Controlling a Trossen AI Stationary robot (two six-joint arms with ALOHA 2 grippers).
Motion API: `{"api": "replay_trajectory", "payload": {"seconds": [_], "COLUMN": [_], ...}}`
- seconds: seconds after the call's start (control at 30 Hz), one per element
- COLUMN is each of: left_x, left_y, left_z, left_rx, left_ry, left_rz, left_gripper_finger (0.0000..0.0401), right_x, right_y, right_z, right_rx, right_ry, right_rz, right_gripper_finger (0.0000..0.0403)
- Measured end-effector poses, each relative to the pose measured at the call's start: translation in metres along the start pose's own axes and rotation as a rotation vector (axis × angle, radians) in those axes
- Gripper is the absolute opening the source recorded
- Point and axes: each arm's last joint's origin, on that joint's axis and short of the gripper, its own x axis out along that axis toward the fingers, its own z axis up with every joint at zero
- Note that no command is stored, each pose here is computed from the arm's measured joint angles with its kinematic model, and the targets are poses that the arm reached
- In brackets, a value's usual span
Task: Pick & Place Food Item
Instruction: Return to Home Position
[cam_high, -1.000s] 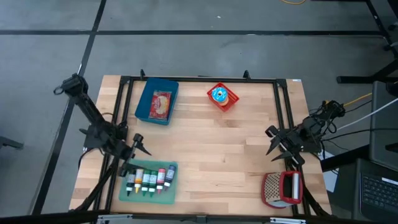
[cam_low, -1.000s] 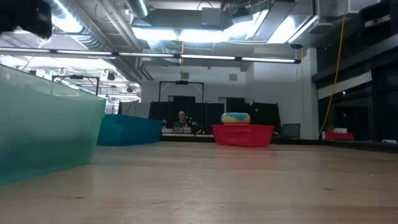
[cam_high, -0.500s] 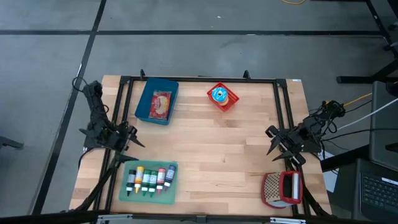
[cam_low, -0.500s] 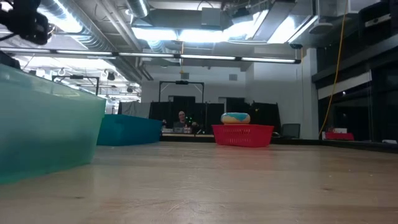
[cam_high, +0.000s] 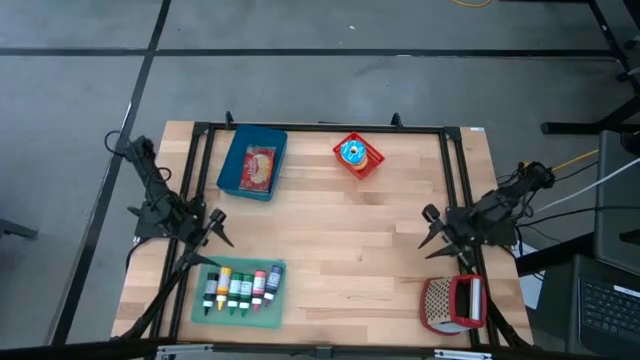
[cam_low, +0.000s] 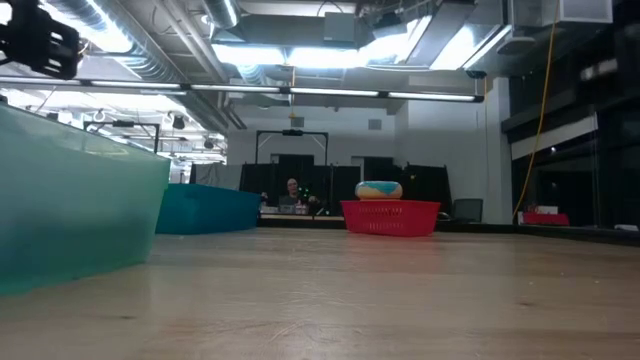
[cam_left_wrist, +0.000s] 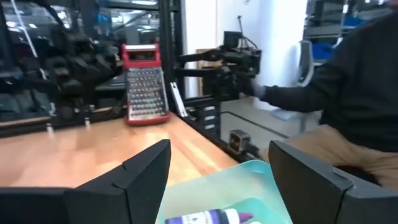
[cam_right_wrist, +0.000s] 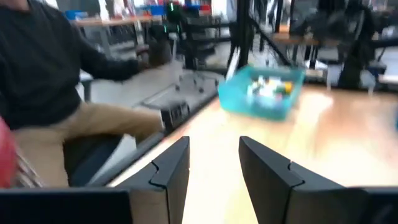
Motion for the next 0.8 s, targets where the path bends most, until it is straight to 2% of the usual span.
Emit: {"api": "replay_trajectory", "payload": {"seconds": [0.1,0.17,0.27,0.47,0.6,0.7,0.8], "left_x": [0.001,0.001,0.002,0.002,0.002,0.002,0.002], "left_y": [0.003,0.004,0.005,0.005,0.005,0.005,0.005], "left_z": [0.0,0.0,0.0,0.0,0.0,0.0,0.0], "left_rx": [0.032,0.031,0.018,0.028,0.026,0.008,0.002], "left_ry": [0.0,0.0,0.001,0.0,0.0,0.0,0.001], "left_rz": [0.041,0.063,0.04,0.037,0.039,0.039,0.041], "left_gripper_finger": [0.0267,0.0267,0.0267,0.0267,0.0267,0.0267,0.0267], "right_x": [0.005,0.004,0.004,0.01,0.009,0.004,0.003], "right_y": [-0.002,-0.002,-0.002,-0.001,-0.001,0.002,0.006], "right_z": [-0.015,-0.012,-0.013,-0.018,-0.007,0.007,0.009], "right_rx": [-0.002,-0.019,-0.002,0.03,0.053,0.032,-0.028], "right_ry": [0.038,0.019,0.037,-0.088,-0.196,-0.331,-0.353], "right_rz": [-0.031,-0.04,-0.018,0.017,0.024,0.13,0.232], "right_gripper_finger": [0.0142,0.0142,0.0142,0.0142,0.0142,0.0142,0.0142]}}
